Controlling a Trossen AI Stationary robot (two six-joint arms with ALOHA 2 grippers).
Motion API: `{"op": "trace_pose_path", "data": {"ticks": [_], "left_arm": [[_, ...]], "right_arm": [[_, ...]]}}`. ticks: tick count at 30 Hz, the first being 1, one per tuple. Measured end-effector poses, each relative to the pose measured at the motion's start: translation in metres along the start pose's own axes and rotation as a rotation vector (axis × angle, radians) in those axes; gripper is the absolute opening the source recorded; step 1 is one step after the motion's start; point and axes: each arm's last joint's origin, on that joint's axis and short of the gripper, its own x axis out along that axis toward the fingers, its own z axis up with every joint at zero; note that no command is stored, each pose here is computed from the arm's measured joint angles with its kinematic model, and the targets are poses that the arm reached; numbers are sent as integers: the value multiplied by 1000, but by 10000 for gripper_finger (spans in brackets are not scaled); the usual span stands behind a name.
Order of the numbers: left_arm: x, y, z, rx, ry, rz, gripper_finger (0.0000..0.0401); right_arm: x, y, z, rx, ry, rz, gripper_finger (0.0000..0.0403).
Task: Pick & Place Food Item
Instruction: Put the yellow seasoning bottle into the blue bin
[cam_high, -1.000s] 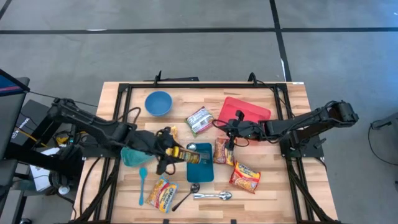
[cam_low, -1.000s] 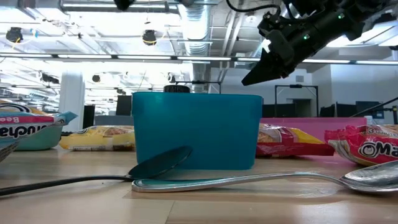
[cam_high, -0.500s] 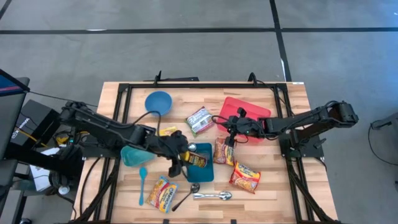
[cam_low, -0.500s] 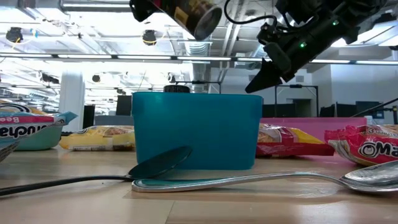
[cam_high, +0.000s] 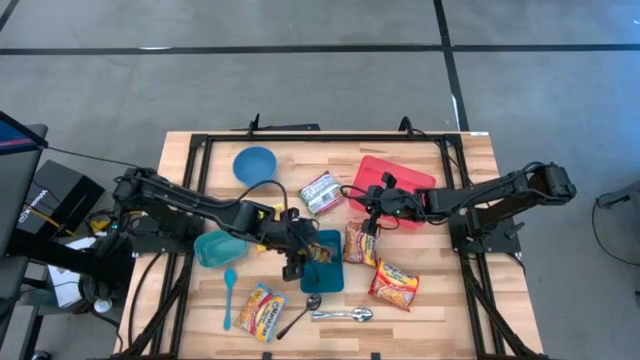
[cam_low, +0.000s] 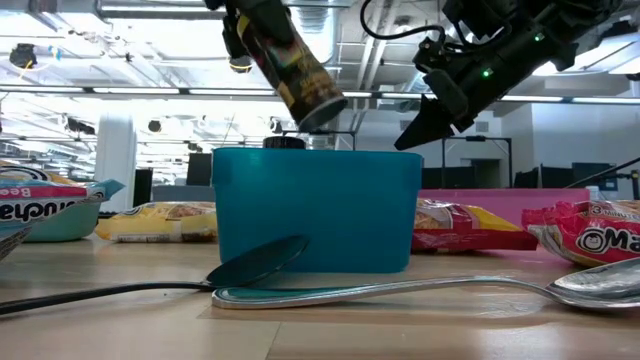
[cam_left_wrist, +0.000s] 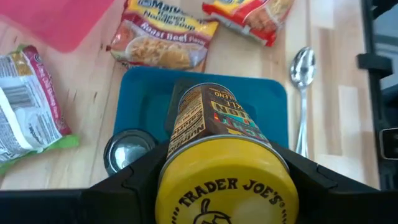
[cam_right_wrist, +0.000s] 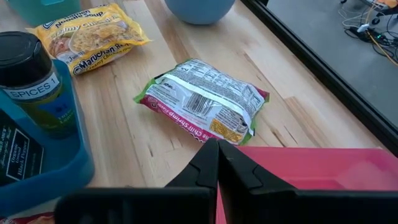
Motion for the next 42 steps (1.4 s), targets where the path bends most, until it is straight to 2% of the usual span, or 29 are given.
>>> {"op": "trace_pose_path", "data": {"ticks": [9,37,42], "left_arm": [[19,-6,-3,3,82,-63,217],[68,-7,-18,-3,231,-21,216],[69,-4,-17,-8,231,-18,216]], "right_arm": [[0,0,0,0,0,0,0],[0,0,0,0,2,0,0],[0,0,0,0,2,0,0]]}}
